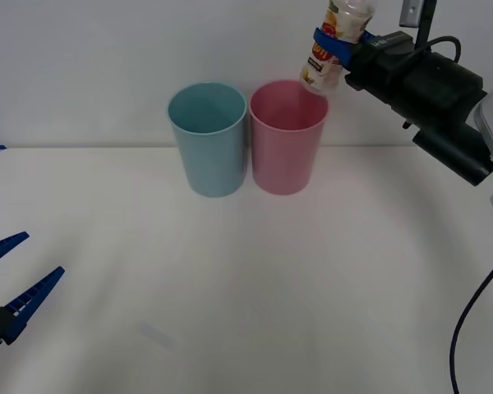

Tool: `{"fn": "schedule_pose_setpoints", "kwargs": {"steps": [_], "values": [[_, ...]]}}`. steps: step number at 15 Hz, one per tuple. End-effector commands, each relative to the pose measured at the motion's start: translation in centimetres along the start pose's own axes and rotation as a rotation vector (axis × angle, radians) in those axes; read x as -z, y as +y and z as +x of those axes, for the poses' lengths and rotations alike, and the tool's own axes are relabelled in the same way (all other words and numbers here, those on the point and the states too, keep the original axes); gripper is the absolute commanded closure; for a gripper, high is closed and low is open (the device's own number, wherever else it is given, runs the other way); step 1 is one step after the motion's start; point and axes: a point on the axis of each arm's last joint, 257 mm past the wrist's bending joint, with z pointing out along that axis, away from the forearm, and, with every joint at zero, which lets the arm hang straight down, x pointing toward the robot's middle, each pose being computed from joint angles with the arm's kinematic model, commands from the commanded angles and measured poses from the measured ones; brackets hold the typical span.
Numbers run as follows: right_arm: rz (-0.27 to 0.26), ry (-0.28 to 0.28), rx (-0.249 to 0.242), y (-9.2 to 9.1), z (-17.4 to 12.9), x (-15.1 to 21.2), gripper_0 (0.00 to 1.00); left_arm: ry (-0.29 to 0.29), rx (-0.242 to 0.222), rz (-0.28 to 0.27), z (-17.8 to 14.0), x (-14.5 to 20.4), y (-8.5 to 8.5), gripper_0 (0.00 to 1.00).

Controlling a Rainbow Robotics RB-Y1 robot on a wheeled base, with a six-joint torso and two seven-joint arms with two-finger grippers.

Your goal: Grasp the object on the table and drop it into the matching bin: aluminum can to the light blue bin, PET bottle to the pink bin.

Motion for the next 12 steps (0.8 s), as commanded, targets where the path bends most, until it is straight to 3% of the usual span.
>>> {"fn": "schedule_pose_setpoints", "kwargs": {"steps": [1, 9, 10, 11, 12], "values": [[0.007, 0.019, 0.005, 0.2, 1.0, -2.0, 1.00, 0.000, 0.000, 0.000, 0.0, 0.0, 0.0, 0.00], [0.020, 0.069, 0.013, 0.7, 3.5, -5.2, 1.00, 0.000, 0.000, 0.000, 0.0, 0.0, 0.0, 0.00], [0.019, 0.067, 0.014, 0.7, 3.5, -5.2, 0.96, 0.000, 0.000, 0.000, 0.0, 0.0, 0.0, 0.00], [0.021, 0.070, 0.013, 0.7, 3.6, -5.1, 0.74, 0.000, 0.000, 0.000, 0.0, 0.0, 0.0, 0.00], [0.021, 0.069, 0.007, 0.7, 3.6, -5.1, 0.30, 0.000, 0.000, 0.000, 0.0, 0.0, 0.0, 0.00]]}}
